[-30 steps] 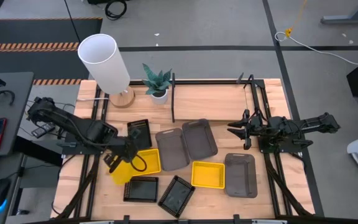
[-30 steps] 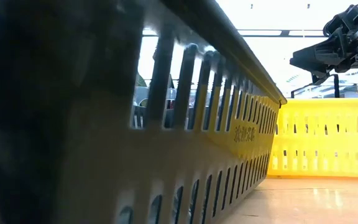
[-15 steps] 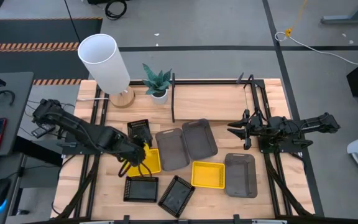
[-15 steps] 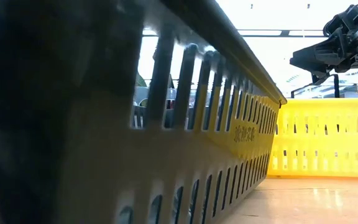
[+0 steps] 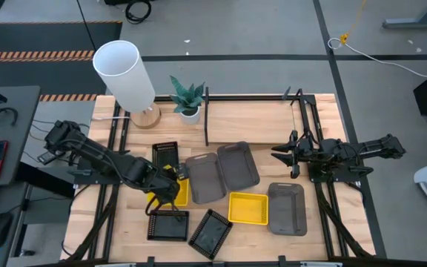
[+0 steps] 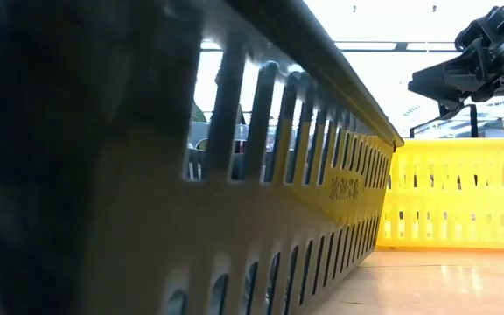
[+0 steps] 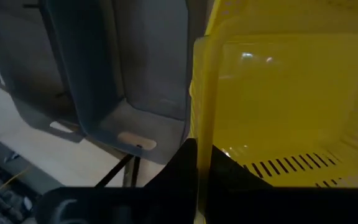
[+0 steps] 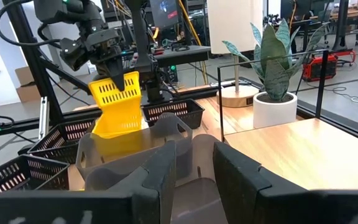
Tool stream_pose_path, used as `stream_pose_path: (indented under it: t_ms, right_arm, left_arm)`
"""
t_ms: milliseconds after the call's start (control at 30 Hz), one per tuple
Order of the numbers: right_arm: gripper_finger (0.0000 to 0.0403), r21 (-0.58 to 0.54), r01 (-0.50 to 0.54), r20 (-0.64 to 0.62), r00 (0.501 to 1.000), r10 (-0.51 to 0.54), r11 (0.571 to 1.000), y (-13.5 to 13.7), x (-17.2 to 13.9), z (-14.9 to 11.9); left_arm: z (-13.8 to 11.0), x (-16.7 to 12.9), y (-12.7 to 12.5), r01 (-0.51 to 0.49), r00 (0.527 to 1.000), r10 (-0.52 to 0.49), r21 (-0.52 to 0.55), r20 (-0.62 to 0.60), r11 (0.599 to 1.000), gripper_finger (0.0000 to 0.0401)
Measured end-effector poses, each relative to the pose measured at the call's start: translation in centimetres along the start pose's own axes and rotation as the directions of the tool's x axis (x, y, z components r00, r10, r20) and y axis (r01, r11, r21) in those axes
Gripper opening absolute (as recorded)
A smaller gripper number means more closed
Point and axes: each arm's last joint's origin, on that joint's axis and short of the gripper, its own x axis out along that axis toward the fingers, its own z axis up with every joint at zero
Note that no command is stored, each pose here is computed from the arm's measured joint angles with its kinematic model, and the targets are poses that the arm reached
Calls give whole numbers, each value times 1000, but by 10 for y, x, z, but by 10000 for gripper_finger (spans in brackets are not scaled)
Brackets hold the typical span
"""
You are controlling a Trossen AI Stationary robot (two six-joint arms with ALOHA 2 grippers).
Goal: Stack baskets on shelf by color
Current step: Stack the left yellow bin on the middle yellow bin, then stack the bottom left black bin on the top black bin
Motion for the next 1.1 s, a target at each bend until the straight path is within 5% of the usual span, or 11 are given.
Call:
stream_pose_path:
  t_ms: [600, 867, 1100]
  right_arm:
    - [113, 1, 0, 4, 1000, 0, 1000, 0, 0, 0]
    - [113, 3, -1, 10, 1000, 1, 1000, 0, 0, 1]
    - [113, 8, -2, 25, 1000, 2, 1000, 0, 0, 2]
  left_arm:
    - [10, -2, -5, 46, 996, -55, 115, 73, 992, 10]
    - [15, 8, -9, 78, 995, -88, 187, 47, 979, 46]
    - [21, 10, -7, 54, 995, -62, 112, 74, 992, 101]
